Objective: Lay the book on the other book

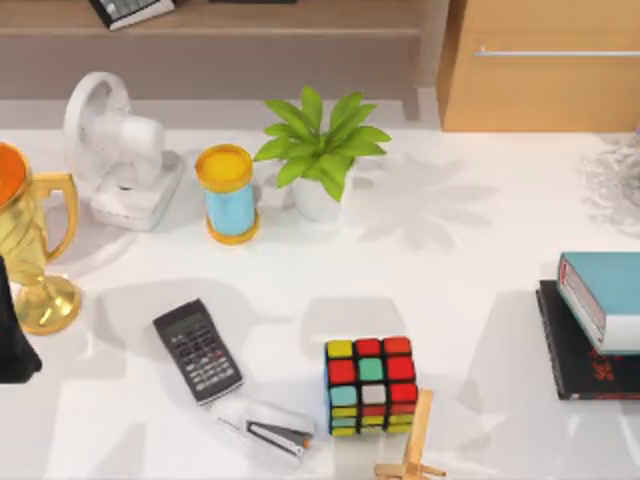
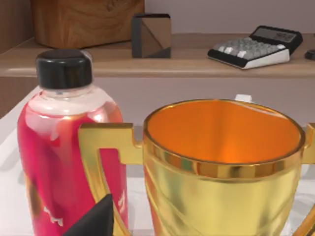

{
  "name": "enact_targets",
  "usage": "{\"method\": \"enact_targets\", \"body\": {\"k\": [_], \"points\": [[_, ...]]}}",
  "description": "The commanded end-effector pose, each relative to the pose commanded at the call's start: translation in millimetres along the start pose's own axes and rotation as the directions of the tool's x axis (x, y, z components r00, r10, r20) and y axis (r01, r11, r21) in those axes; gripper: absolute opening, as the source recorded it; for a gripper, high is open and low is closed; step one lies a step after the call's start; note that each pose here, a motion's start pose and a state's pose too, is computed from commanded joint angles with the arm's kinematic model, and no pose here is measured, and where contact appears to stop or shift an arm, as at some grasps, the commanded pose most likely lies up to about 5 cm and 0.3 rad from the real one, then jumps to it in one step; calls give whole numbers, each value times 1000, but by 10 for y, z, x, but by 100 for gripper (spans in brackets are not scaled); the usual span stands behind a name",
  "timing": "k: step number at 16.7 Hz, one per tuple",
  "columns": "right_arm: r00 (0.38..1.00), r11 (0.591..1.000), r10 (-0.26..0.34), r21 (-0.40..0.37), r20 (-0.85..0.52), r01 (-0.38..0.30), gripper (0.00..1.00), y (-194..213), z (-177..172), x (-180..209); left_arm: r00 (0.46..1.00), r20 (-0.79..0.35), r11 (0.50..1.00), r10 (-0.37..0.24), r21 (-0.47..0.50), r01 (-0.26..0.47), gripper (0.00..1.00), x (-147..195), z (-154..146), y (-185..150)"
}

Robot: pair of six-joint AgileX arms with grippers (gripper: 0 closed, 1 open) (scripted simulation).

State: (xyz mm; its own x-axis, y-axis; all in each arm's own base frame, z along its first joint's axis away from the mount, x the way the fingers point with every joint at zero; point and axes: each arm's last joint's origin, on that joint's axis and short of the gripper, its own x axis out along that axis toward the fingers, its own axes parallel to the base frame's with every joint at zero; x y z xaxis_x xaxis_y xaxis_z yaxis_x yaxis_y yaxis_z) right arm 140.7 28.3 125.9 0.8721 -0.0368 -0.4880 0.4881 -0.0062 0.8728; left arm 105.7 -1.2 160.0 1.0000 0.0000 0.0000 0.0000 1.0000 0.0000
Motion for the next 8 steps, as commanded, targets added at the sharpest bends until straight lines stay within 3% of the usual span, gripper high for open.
{"method": "enact_targets", "body": {"k": [8], "points": [[1000, 1000, -15, -7, -13, 15, 0, -82, -18, 3, 1000, 0, 1000, 0, 0, 0, 100, 0, 0, 0]]}}
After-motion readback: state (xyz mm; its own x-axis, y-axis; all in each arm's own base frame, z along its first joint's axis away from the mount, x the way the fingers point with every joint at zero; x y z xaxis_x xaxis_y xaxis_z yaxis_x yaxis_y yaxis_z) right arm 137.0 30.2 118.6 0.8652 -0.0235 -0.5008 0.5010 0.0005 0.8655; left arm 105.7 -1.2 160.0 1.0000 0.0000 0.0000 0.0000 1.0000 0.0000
